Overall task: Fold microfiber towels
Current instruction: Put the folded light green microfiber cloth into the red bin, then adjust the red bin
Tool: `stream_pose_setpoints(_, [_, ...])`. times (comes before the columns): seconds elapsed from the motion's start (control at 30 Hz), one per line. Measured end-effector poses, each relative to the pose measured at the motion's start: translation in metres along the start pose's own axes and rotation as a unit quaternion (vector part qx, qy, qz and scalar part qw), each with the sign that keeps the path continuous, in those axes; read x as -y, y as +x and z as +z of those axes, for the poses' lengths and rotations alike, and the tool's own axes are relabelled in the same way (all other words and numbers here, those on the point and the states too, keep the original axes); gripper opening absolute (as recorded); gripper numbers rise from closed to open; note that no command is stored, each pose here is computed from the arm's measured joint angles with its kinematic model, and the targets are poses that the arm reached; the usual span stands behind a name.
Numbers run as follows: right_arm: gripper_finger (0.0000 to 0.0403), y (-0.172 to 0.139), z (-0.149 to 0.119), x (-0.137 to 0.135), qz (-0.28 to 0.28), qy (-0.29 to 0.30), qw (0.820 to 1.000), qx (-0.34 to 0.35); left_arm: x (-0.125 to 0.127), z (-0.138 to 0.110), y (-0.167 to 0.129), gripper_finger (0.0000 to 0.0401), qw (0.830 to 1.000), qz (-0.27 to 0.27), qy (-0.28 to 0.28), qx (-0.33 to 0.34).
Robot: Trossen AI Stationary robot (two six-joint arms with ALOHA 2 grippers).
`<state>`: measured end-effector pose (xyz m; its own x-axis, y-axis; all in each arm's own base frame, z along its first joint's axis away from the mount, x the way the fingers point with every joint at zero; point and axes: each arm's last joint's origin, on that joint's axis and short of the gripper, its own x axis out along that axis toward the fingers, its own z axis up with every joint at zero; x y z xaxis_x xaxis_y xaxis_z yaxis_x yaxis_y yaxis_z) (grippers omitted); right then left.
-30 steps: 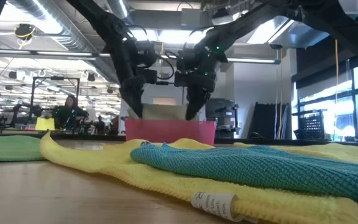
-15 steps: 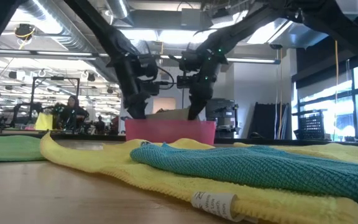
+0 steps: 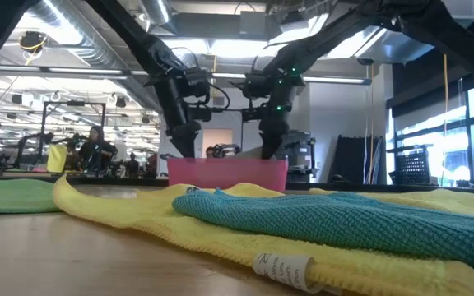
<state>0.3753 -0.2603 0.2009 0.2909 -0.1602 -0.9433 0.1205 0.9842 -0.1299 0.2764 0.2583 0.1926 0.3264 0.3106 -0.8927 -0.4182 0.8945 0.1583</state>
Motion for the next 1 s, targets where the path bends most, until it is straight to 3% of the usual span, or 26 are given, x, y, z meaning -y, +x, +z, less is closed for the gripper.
stream_pose_setpoints(0.33, [0.0162,-0.002,0.001,0.001,-0.018,0.004,1.0,-0.005,-0.006,-0.011,-0.002,0.013,0.999,-0.015,-0.012,-0.045])
stream_pose_setpoints(0.43, [0.0167,-0.014,0.006,0.006,-0.046,0.026,0.998,-0.013,-0.004,-0.014,-0.01,0.0129,0.998,-0.021,-0.012,-0.058])
stream_pose_setpoints(0.6, [0.0167,-0.045,0.022,0.016,-0.034,0.072,0.996,0.048,-0.005,-0.01,-0.031,0.013,0.999,-0.011,-0.022,-0.029])
stream_pose_setpoints(0.77, [0.0166,-0.061,0.036,0.021,0.03,0.091,0.986,0.138,-0.009,-0.006,-0.067,0.0126,0.999,0.023,-0.039,0.023])
stream_pose_setpoints(1.0, [0.0144,-0.05,0.047,0.001,0.139,0.139,0.962,0.188,-0.006,-0.012,-0.129,0.0127,0.986,0.023,-0.131,0.098])
